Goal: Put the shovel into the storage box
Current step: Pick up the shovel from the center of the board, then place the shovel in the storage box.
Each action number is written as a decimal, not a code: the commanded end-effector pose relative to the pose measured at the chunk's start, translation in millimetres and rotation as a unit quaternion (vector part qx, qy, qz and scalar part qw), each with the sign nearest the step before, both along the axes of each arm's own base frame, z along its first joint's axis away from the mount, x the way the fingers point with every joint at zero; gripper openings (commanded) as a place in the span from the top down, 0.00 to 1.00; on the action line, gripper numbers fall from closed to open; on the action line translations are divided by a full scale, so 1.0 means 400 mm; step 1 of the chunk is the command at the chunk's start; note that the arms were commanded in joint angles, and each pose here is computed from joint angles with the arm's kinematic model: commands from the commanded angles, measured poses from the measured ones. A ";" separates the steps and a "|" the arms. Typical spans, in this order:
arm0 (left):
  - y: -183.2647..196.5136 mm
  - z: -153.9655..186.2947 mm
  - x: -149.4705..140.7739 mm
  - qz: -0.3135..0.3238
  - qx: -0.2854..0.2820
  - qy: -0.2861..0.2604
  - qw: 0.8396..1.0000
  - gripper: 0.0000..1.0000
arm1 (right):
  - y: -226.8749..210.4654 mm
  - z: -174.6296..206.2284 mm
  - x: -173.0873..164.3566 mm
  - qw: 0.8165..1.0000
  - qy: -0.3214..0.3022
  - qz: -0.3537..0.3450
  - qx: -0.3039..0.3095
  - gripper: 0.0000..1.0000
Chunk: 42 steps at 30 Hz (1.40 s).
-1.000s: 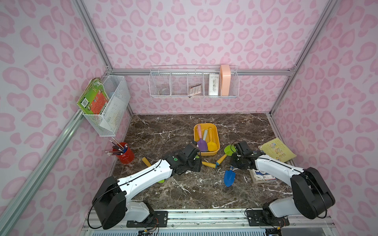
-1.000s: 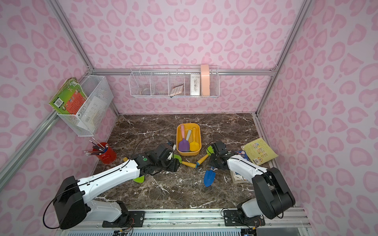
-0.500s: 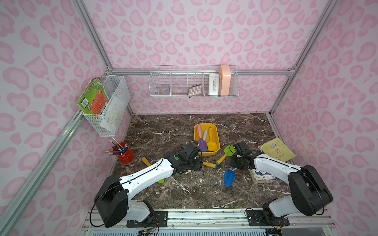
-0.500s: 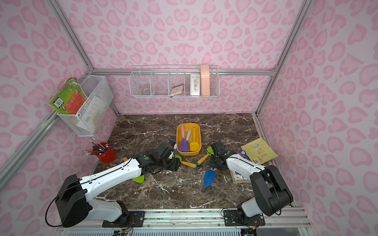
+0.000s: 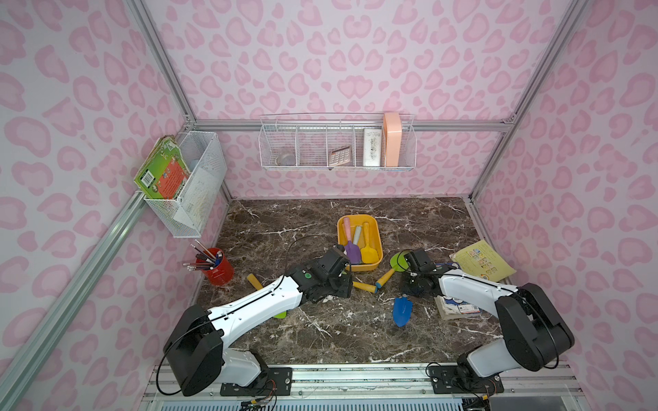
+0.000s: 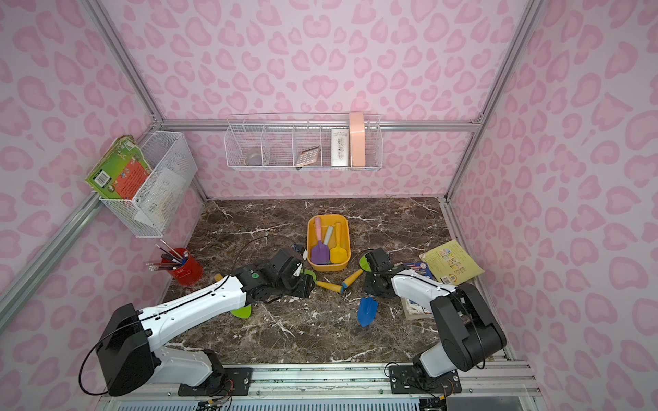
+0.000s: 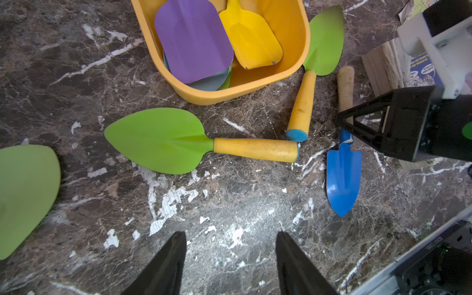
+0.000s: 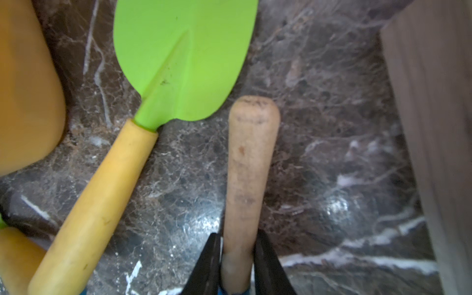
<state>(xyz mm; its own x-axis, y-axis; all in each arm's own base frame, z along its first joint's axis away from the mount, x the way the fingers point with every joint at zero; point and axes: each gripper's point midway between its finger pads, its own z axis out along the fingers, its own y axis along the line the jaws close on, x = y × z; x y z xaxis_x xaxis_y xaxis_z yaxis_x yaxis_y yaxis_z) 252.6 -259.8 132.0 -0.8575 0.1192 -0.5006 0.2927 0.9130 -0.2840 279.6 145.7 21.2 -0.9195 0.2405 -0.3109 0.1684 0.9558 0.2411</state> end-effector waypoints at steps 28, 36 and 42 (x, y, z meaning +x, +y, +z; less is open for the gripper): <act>0.132 0.035 0.018 0.126 -0.023 0.003 0.992 0.39 | 0.187 0.366 0.355 0.982 -0.175 0.065 0.028 0.87; 0.148 0.031 0.014 0.132 -0.016 0.004 0.991 0.39 | 0.273 0.365 0.469 0.979 -0.187 0.080 0.026 0.87; 0.153 0.028 0.015 0.134 -0.014 0.003 0.991 0.39 | 0.307 0.302 0.508 0.981 -0.172 0.092 0.004 0.87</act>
<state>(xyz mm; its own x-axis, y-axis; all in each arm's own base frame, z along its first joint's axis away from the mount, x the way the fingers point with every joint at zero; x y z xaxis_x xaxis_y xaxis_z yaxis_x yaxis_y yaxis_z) 259.0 -202.7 143.9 -0.8614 -0.1274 -0.4918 0.0466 0.9441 -0.3263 479.9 268.3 147.2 -0.7877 0.1139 -0.6055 -0.0929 0.9496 0.2995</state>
